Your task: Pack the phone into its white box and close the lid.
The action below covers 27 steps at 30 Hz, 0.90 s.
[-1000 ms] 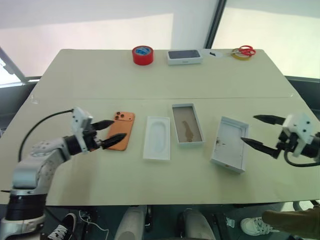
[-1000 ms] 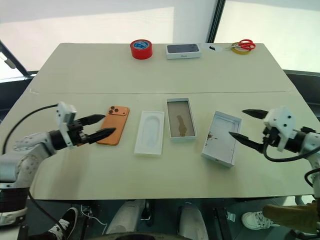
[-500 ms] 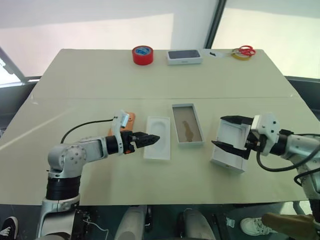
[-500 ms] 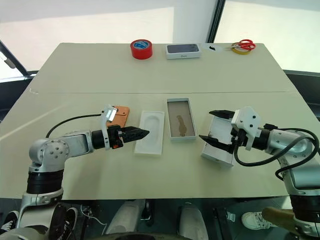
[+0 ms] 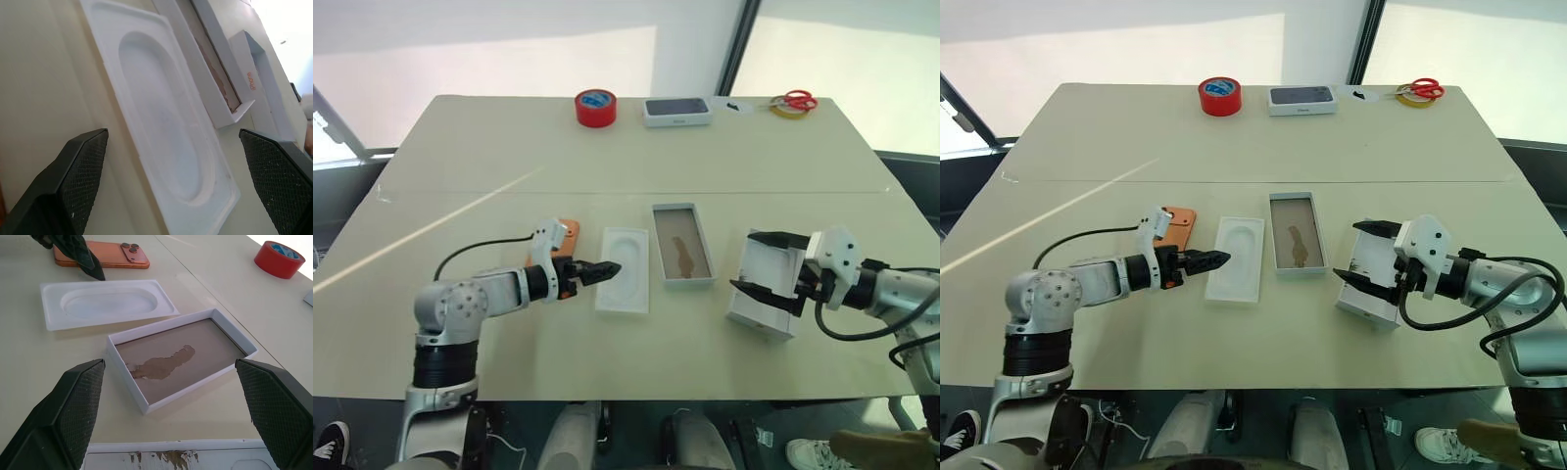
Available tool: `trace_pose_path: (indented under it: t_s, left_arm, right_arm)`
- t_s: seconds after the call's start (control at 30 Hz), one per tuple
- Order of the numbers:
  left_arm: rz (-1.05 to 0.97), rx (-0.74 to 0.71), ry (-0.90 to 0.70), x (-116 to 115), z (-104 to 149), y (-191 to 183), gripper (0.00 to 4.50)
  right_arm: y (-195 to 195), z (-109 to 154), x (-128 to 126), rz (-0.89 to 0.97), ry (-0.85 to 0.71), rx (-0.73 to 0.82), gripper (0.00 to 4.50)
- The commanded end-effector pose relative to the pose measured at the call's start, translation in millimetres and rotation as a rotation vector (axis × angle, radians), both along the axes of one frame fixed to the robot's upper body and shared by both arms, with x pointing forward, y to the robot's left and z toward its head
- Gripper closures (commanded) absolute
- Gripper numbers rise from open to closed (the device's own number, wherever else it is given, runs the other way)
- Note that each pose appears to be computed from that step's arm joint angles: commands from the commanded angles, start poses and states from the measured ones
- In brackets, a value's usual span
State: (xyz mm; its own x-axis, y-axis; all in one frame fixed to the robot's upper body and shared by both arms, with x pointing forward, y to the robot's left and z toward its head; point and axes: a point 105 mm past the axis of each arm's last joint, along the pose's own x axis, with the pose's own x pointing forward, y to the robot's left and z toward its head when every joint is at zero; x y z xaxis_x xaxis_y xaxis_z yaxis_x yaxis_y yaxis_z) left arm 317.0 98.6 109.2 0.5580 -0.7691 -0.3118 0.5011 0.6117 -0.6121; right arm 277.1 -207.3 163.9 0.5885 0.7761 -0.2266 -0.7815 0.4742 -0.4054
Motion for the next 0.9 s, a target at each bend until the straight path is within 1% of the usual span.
trace_pose_path:
  t_s: [0.03, 0.1, 0.2, 0.3, 0.4, 0.43, 0.47, 0.5, 0.53, 0.63, 0.77, 0.9]
  left_arm:
    - [-0.045, -0.066, 0.062, -1.7, 3.8, -10.5, 0.00]
    - [-0.071, -0.079, 0.081, -3.7, 4.7, -14.7, 0.00]
    - [-0.085, -0.073, 0.130, -4.2, -1.8, -16.8, 0.00]
    - [-0.067, -0.054, 0.163, -3.7, -9.1, -13.1, 0.80]
    - [-0.056, -0.043, 0.173, -4.7, -11.9, -11.7, 2.33]
    - [-0.054, -0.049, 0.176, -4.9, -11.7, -11.9, 2.76]
    - [-0.048, -0.054, 0.179, -4.8, -12.2, -11.6, 3.34]
    - [-0.045, -0.063, 0.180, -5.0, -11.7, -11.7, 3.81]
    - [-0.039, -0.085, 0.173, -4.5, -9.2, -11.5, 4.44]
    - [-0.026, -0.137, 0.157, -2.7, -1.5, -7.5, 4.44]
    - [-0.002, -0.154, 0.139, 2.8, 5.3, -3.4, 4.44]
    - [0.018, -0.158, 0.137, 8.4, 12.4, 3.4, 4.44]
  right_arm:
    - [0.5, 10.6, 3.0, 0.001, -0.051, 0.013, 0.05]
    - [1.0, 10.6, 3.8, 0.003, -0.052, 0.012, 0.05]
    - [1.5, 11.2, 5.7, 0.005, -0.058, 0.009, 0.05]
    - [1.2, 13.1, 6.3, 0.004, -0.065, 0.007, 0.00]
    - [1.0, 13.1, 5.3, 0.004, -0.067, 0.003, 0.00]
    - [1.0, 13.0, 5.0, 0.005, -0.067, 0.002, 0.00]
    - [1.1, 12.5, 4.8, 0.005, -0.066, 0.001, 0.00]
    - [1.5, 11.7, 4.5, 0.006, -0.065, -0.001, 0.00]
    - [2.7, 9.6, 4.3, 0.012, -0.061, -0.006, 0.00]
    - [15.0, -5.4, 10.9, 0.055, -0.043, -0.048, 0.00]
    - [41.5, -21.9, 18.4, 0.167, -0.022, -0.090, 0.00]
    - [62.4, -40.0, 26.2, 0.278, 0.040, -0.129, 0.00]
